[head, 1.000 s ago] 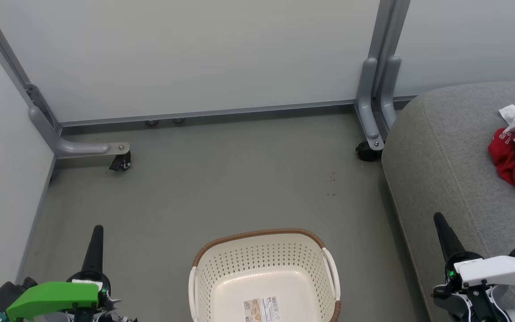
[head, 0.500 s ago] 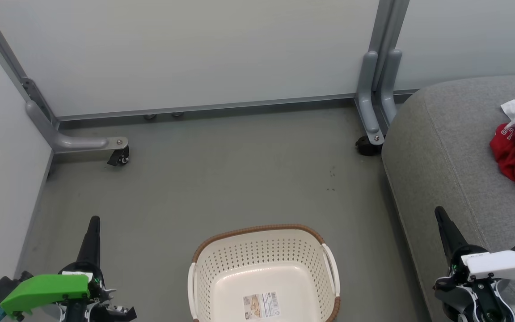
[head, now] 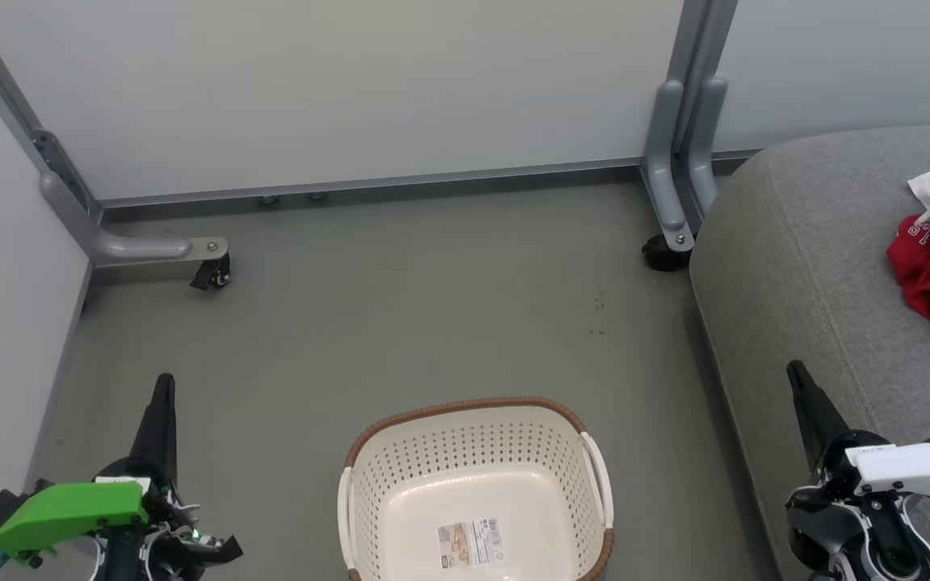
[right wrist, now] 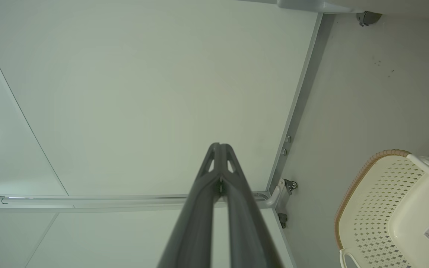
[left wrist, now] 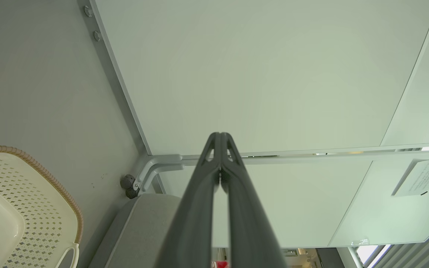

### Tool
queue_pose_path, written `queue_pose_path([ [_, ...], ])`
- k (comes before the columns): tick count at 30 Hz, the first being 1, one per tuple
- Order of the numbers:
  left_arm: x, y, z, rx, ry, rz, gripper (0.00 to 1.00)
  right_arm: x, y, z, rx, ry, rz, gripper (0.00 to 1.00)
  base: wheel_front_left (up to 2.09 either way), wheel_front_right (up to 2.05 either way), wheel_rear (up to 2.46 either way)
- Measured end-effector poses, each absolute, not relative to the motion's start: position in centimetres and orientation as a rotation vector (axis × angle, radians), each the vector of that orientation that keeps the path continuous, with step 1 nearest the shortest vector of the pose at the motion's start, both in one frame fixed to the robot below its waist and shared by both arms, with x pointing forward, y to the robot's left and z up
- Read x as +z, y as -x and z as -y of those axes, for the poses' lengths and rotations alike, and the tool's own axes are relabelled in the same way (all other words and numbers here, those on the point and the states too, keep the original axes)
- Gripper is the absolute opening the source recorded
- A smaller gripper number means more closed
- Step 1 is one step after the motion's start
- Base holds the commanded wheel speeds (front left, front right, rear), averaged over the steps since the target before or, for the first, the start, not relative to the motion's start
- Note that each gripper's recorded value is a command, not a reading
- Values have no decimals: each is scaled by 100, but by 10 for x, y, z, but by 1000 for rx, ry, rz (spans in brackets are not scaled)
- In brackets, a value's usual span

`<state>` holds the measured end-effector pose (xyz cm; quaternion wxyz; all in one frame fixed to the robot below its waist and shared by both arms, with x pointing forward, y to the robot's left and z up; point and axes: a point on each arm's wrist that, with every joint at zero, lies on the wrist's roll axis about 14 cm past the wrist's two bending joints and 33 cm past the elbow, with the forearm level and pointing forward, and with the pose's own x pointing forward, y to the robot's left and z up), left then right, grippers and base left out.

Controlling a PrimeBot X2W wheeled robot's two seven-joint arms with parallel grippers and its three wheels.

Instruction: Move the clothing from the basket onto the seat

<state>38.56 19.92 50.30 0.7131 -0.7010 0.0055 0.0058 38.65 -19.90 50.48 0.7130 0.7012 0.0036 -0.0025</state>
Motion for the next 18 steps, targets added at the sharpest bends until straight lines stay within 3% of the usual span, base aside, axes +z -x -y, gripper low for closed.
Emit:
queue_pose_path([
  [18,504,-388,-199,8,1574,-10,0,505,-388,200,-4,-1574,-5,0,0,0,0],
])
